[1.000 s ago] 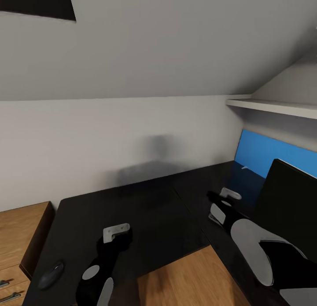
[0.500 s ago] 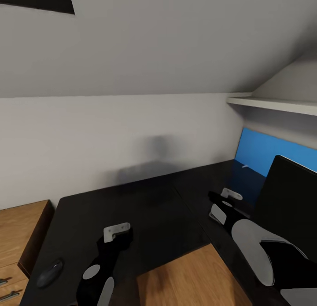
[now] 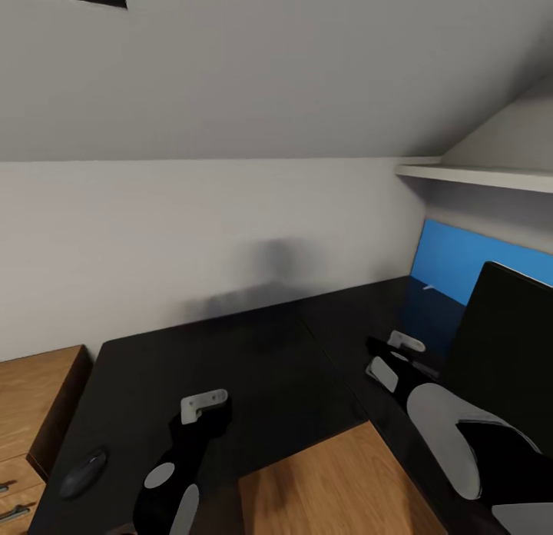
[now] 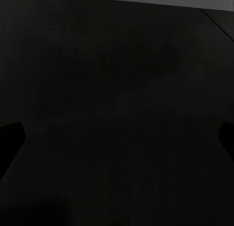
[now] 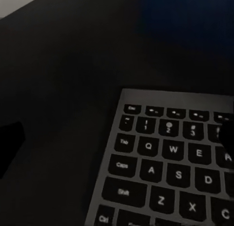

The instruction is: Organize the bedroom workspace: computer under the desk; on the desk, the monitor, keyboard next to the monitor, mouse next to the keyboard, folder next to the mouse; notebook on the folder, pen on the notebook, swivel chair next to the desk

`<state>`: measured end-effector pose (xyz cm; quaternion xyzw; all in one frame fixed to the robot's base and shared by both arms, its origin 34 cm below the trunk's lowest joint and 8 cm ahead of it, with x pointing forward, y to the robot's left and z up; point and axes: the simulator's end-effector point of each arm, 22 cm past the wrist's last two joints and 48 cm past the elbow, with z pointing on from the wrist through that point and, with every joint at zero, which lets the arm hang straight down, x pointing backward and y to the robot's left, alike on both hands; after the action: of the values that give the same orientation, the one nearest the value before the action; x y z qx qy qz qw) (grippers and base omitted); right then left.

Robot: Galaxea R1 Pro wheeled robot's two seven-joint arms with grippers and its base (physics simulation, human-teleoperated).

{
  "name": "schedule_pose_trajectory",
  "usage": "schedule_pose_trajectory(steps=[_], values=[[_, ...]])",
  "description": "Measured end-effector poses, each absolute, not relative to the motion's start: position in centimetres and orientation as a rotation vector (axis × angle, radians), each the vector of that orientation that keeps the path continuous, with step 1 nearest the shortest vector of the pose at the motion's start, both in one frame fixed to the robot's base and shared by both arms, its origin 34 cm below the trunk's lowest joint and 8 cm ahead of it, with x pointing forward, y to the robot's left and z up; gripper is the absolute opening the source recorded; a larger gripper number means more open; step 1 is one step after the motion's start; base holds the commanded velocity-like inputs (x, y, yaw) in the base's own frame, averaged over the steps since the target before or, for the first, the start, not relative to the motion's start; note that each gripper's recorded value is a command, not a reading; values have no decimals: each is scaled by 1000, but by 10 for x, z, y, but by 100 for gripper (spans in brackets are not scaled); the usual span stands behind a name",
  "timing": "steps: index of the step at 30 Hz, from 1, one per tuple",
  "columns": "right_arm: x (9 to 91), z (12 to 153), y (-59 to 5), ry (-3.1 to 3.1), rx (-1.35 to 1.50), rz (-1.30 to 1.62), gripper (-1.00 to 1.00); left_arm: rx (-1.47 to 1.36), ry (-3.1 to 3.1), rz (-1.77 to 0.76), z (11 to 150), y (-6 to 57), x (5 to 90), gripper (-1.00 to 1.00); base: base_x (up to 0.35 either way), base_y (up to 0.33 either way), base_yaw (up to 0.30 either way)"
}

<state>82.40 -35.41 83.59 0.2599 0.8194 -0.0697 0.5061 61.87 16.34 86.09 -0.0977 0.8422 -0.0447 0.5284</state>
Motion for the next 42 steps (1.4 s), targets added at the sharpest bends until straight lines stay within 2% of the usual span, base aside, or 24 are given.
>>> schedule_pose_trajectory(steps=[10, 42], values=[[816, 813, -381, 2006, 673, -190, 100, -220, 2011, -115, 846, 158, 618, 100, 0, 0, 0], [815, 772, -382, 2002, 670, -185, 100, -176, 2010, -143, 805, 138, 614, 100, 0, 0, 0]])
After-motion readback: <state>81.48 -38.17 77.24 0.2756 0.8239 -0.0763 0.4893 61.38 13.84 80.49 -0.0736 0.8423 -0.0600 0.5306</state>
